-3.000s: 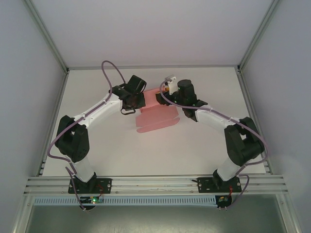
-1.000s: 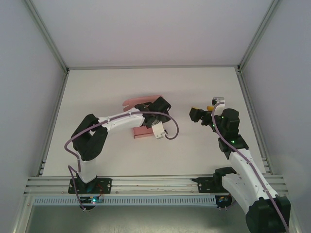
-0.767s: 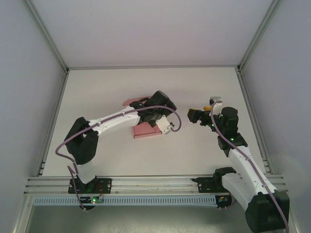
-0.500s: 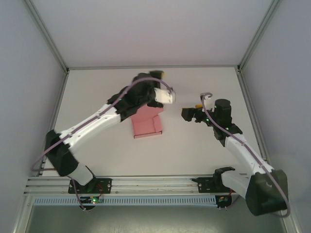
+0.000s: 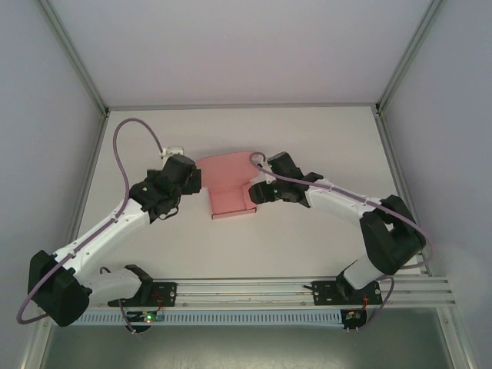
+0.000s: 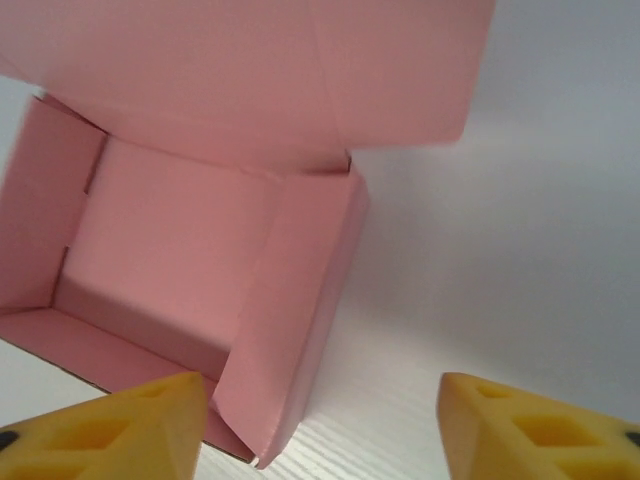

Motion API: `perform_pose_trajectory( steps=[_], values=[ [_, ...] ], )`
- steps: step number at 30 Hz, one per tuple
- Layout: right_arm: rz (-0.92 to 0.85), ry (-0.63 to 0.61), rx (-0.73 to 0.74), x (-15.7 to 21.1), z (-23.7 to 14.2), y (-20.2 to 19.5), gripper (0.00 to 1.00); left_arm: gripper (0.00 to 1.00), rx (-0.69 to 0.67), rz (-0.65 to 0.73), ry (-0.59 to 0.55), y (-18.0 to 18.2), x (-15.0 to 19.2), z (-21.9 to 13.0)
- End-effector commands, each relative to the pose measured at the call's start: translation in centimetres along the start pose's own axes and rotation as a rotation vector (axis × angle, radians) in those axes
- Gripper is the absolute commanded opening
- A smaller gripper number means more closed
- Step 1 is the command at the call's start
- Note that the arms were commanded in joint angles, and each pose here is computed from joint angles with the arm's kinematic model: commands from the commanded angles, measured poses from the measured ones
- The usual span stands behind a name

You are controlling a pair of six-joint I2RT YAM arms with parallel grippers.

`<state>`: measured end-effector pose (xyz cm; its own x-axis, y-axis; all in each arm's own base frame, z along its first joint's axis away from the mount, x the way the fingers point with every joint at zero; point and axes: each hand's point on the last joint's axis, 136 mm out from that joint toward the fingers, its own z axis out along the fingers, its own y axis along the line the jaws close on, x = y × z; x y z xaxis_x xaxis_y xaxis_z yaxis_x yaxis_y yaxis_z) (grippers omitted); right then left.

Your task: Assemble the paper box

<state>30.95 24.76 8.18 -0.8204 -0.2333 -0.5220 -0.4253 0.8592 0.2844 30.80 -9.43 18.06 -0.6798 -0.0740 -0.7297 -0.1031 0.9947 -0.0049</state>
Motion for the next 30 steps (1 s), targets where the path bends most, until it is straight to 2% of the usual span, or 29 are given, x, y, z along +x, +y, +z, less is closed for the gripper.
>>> perform_pose_trajectory(
  steps=[1, 3, 13, 18, 21, 23, 30],
  values=[
    [0.035, 0.008, 0.079, -0.3, 0.3, -0.2, 0.58, 1.0, 0.062, -0.208, 0.05, 0.0, 1.3, -0.2],
    [0.034, 0.018, 0.098, -0.1, 1.0, -0.2, 0.51, 1.0, 0.088, -0.247, 0.072, -0.1, 1.9, 0.3],
    [0.058, 0.006, 0.076, -1.3, 3.1, 0.5, 0.41, 1.0, 0.098, -0.256, 0.14, -0.1, 3.2, 1.9],
    [0.082, 0.028, 0.04, -0.6, 4.2, 1.2, 0.41, 1.0, 0.114, -0.256, 0.124, 0.0, 3.3, 1.8],
    [0.09, 0.051, 0.043, 0.0, 4.6, 1.0, 0.36, 1.0, 0.116, -0.268, 0.105, 0.3, 3.4, 1.7],
    [0.096, 0.054, 0.056, 0.3, 4.8, 0.7, 0.32, 1.0, 0.114, -0.277, 0.099, 0.5, 3.5, 1.7],
    [0.11, 0.119, 0.139, 2.7, 6.4, -1.2, 0.27, 1.0, 0.11, -0.284, 0.111, 0.7, 3.7, 1.9]
  ],
)
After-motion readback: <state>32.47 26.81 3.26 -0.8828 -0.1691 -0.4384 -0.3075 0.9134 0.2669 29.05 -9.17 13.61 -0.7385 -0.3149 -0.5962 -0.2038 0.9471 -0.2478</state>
